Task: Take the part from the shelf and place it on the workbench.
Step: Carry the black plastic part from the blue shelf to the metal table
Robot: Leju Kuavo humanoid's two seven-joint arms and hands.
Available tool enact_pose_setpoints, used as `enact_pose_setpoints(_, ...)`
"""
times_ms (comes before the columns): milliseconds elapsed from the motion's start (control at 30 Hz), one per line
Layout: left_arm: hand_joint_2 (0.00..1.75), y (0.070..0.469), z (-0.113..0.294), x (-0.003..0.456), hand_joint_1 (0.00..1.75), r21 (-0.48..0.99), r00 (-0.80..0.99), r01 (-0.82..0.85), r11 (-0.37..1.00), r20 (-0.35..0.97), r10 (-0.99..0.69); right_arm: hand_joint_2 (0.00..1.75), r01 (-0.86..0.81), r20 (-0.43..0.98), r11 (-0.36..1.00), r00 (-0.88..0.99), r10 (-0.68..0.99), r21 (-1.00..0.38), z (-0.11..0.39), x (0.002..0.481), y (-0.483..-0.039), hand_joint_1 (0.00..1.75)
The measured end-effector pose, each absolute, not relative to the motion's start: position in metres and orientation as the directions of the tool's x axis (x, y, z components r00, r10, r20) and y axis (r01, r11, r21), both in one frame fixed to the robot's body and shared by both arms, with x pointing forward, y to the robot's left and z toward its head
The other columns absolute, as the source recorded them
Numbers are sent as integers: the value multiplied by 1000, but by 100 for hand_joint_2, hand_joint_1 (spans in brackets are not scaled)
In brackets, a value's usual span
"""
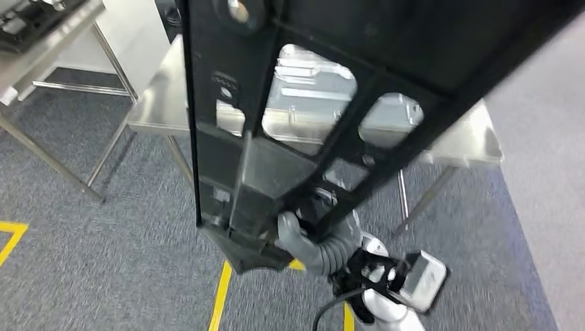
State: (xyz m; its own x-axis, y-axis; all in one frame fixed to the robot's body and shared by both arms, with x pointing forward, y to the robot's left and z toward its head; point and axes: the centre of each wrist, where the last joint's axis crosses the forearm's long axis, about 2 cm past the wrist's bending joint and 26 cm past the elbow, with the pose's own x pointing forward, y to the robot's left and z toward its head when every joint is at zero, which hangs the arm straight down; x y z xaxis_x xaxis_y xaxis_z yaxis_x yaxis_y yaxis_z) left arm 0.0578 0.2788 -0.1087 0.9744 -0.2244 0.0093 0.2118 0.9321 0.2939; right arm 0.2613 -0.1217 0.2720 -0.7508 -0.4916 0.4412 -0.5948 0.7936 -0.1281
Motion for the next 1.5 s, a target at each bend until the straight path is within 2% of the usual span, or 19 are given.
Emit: enact_pose_setpoints(1500,175,280,-109,59,0,297,972,220,929,11,-234,175,-572,451,810,-761,-466,-130,273,260,-127,175)
